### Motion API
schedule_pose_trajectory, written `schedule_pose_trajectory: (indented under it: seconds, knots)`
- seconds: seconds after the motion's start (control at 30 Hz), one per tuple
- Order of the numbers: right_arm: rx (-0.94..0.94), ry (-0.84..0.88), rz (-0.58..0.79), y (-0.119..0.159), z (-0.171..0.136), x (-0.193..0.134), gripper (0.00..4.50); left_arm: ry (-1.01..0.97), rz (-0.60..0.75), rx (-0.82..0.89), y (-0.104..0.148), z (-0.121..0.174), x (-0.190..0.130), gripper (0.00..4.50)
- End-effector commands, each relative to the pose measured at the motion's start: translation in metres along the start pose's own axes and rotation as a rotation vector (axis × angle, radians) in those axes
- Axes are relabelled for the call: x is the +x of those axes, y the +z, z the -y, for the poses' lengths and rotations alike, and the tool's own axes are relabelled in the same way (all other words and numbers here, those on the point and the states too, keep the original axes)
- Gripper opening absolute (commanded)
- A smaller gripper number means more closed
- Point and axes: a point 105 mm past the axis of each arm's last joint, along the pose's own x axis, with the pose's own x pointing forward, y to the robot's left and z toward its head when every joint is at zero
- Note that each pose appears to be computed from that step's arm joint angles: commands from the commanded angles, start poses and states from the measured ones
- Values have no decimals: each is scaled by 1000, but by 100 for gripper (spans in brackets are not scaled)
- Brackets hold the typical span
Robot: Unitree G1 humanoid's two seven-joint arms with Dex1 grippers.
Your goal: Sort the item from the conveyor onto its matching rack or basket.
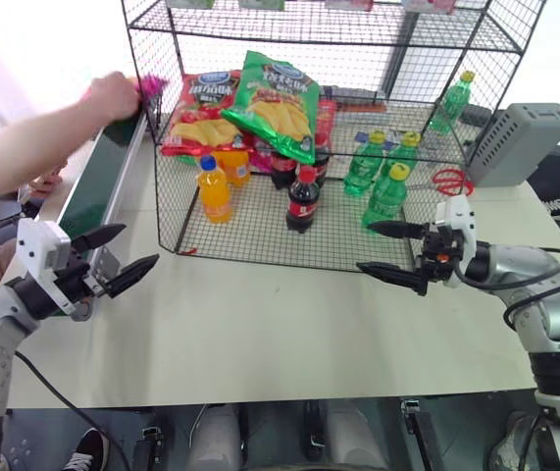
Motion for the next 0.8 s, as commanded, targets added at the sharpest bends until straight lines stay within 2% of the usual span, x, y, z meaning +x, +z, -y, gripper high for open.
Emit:
schedule_pose_trajectory:
  seconds: [0.03,0.6,0.8]
  knots:
    - [-37,19,34,12,-2,2,440,16,26,20,9,-4,-9,450]
    - [-28,74,47,12,-12,16,440,92,-2,92,7,-14,-17,450]
    - [12,140,115,16,-32,44,440,161,-62,236,3,-22,-35,450]
